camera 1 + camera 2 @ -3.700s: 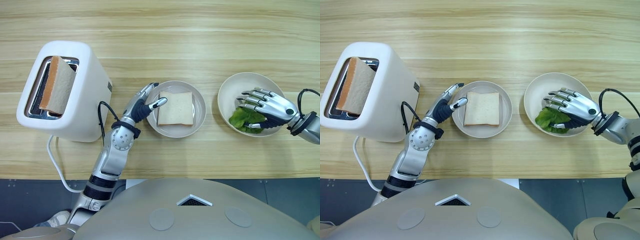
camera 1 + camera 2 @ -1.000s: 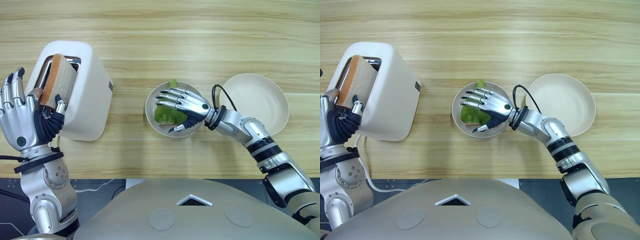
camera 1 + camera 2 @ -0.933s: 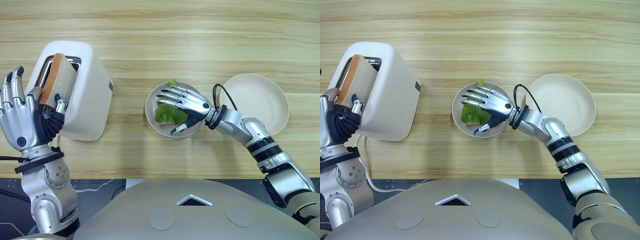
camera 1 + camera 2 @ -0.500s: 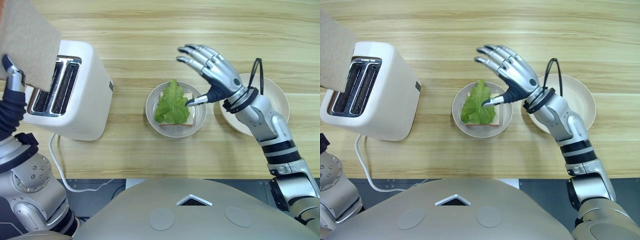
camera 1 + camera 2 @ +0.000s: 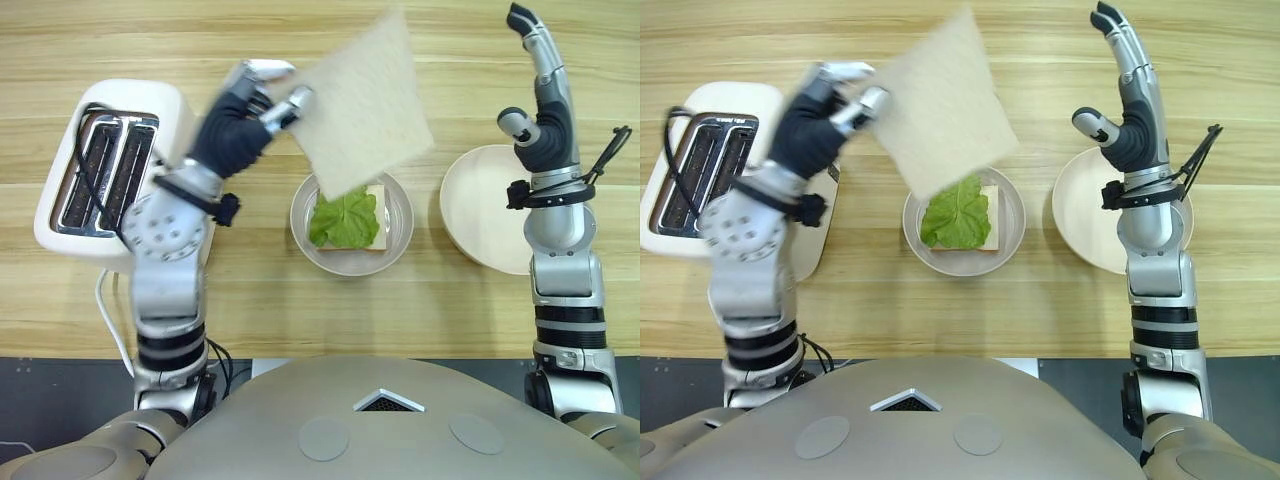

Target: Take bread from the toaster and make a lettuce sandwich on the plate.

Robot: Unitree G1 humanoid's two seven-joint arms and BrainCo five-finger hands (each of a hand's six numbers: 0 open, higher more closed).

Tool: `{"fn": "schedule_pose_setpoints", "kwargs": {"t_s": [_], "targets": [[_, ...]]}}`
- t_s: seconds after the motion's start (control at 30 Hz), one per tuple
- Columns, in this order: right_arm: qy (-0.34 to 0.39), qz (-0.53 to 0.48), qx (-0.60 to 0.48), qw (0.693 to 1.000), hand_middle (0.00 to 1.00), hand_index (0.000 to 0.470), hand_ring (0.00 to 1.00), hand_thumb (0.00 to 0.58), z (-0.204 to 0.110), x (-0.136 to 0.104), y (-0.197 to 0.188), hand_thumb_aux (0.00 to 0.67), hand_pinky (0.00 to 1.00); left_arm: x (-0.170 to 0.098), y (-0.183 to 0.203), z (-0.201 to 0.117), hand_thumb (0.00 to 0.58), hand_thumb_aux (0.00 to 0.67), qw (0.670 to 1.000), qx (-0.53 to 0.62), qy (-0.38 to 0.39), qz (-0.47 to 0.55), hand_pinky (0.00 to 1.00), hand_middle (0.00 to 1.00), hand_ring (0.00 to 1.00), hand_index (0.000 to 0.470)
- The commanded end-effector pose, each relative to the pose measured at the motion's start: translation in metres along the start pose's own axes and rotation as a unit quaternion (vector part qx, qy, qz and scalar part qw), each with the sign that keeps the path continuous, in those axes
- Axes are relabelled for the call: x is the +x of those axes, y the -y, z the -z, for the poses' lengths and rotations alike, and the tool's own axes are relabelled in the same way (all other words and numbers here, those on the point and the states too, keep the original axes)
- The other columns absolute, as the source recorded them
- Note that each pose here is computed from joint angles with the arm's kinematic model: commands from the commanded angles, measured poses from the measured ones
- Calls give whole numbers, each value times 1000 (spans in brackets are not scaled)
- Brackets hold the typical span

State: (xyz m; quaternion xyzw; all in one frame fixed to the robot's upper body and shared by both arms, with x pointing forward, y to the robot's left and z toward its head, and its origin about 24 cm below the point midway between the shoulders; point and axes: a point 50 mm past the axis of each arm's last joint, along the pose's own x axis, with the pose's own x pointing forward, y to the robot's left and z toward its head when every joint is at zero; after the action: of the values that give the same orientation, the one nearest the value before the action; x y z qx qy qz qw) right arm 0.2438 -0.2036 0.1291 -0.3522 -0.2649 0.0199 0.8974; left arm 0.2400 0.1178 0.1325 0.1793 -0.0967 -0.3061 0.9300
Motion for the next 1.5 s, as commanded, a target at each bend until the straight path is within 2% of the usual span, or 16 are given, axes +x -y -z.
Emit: {"fn": "schedule_pose_setpoints", "kwargs": {"t_s": [0.03,0.27,0.57,0.83,1.2,1.3,1.5], "targets": [[22,5,0,1000,0,0,0,0,-9,-6,1,0,0,25,18,28,580,670,992,-27,-44,118,1000,1000,1000,470],[46,-65,-17,997,0,0,0,0,-16,-20,-27,0,0,27,17,58,580,670,979,-30,-103,176,1000,1000,1000,470],[46,-161,-27,985,0,0,0,0,-14,-48,-71,0,0,35,-6,53,580,670,978,10,-107,180,1000,1000,1000,470],[59,-174,-49,982,0,0,0,0,-13,-52,-73,0,0,46,3,68,580,670,969,67,-131,198,1000,1000,1000,470],[67,-171,-66,981,0,0,0,0,-16,-52,-70,0,0,38,11,88,580,670,956,68,-174,227,1000,1000,1000,470],[71,-210,-87,971,0,0,0,0,-16,-61,-77,0,0,36,6,89,580,670,955,72,-181,225,1000,1000,1000,470],[84,-327,-163,927,0,0,0,0,-17,-82,-89,0,0,35,8,89,580,670,954,91,-186,216,1000,1000,1000,470]]}}
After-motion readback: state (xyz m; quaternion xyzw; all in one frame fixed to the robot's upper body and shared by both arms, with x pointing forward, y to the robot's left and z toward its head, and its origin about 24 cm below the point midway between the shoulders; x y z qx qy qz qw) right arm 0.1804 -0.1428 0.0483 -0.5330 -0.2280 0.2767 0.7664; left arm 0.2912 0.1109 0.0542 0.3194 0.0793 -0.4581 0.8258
